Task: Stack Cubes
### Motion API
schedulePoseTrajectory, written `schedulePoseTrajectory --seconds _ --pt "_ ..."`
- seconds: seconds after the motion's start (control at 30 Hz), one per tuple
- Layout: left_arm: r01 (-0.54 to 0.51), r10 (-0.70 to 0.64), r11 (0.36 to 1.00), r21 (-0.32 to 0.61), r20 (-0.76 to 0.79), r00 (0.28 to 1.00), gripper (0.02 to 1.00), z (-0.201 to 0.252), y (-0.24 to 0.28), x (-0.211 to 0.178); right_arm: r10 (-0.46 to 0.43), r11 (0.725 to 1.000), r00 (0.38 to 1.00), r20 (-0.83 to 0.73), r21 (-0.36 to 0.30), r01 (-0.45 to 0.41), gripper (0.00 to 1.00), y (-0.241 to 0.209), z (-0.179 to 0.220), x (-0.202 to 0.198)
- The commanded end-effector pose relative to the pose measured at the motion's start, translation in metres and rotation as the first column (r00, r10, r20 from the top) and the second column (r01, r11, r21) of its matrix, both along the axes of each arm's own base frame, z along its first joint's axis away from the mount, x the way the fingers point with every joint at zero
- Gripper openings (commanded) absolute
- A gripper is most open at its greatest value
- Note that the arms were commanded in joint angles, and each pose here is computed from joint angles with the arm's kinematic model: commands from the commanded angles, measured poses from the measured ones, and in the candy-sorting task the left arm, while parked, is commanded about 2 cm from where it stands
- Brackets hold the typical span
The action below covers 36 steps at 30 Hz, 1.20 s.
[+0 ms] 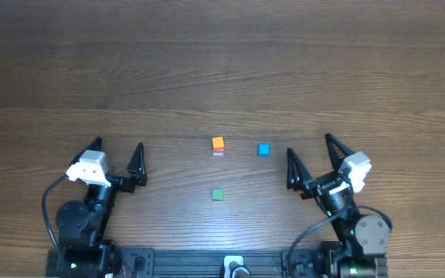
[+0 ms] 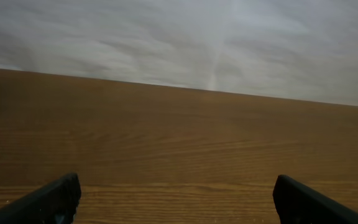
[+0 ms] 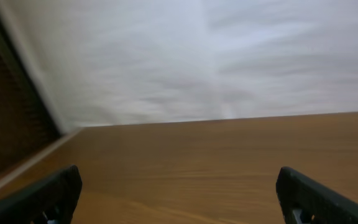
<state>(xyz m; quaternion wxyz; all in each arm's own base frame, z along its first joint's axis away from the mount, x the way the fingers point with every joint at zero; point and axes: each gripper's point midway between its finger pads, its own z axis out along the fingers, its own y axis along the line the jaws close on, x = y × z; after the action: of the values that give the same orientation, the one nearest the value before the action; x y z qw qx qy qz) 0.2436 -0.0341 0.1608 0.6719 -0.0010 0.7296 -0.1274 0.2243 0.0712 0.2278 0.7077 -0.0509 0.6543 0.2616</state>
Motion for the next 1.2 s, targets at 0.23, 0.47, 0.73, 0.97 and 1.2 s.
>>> schedulePoseTrajectory --seconds 0.23,0.47,0.73,0.97,1.2 --pt "0.007 -0.007 1.000 0.014 0.005 1.000 1.000 -0.001 -0.001 0.000 0.271 0.963 0.963 -0.007 0.003 -0.271 0.993 0.039 0.064 -0.052" --pt "0.007 -0.007 1.000 0.014 0.005 1.000 1.000 -0.001 -0.001 0.000 0.260 0.963 0.942 -0.210 -0.012 -0.269 0.993 0.039 0.076 -0.051" --pt "0.007 -0.007 1.000 0.014 0.005 1.000 1.000 -0.001 -0.001 0.000 0.258 0.962 0.788 -0.559 0.069 -0.266 0.993 0.039 0.050 -0.027" --pt "0.007 -0.007 1.000 0.014 0.005 1.000 1.000 -0.001 -0.001 0.000 0.302 0.926 0.575 -0.760 0.092 -0.365 0.993 0.057 0.003 -0.036" --pt "0.007 -0.007 1.000 0.014 0.005 1.000 1.000 -0.001 -0.001 0.000 0.306 0.889 0.434 -0.847 0.092 -0.448 0.993 0.081 -0.025 -0.043"
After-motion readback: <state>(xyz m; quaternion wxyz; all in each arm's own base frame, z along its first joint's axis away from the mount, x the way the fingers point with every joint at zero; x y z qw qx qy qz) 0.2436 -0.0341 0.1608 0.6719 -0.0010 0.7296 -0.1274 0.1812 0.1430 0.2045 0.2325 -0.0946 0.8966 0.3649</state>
